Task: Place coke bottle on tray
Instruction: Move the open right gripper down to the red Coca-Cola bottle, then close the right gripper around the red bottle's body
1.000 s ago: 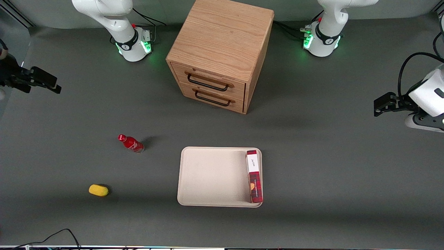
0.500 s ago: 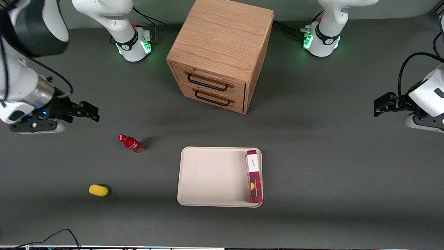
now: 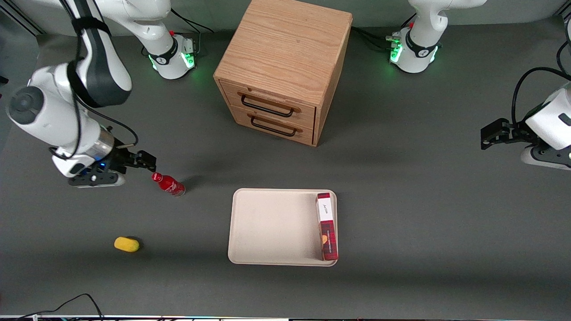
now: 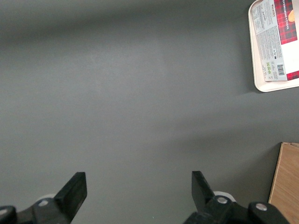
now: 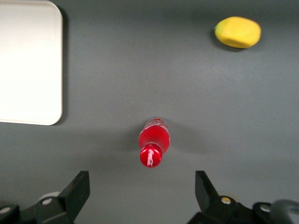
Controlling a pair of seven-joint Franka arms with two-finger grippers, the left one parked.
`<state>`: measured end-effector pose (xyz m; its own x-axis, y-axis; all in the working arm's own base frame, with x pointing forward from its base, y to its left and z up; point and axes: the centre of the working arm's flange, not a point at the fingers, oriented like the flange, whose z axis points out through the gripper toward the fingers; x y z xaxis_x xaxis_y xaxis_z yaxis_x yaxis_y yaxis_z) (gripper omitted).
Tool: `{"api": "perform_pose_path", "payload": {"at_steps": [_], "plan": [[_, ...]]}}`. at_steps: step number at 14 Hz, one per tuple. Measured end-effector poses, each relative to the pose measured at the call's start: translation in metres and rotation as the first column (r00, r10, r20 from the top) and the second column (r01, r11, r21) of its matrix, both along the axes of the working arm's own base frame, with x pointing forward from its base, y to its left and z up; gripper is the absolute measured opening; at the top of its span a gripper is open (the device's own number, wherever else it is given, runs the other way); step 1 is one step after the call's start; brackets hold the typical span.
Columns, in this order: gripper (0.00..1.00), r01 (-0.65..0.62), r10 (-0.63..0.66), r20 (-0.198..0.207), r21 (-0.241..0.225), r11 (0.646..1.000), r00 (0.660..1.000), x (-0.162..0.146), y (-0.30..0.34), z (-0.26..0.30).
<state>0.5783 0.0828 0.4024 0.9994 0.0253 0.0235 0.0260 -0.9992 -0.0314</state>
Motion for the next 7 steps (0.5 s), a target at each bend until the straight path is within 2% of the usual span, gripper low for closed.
{"api": "perform_pose_path", "payload": {"at_steps": [4, 7], "plan": [[0.99, -0.032, 0.031, -0.03, -0.01, 0.999, 0.999, 0.001, 0.005, -0.066], [0.99, -0.049, 0.048, -0.047, -0.022, 0.999, 0.998, 0.001, 0.004, -0.088]]}}
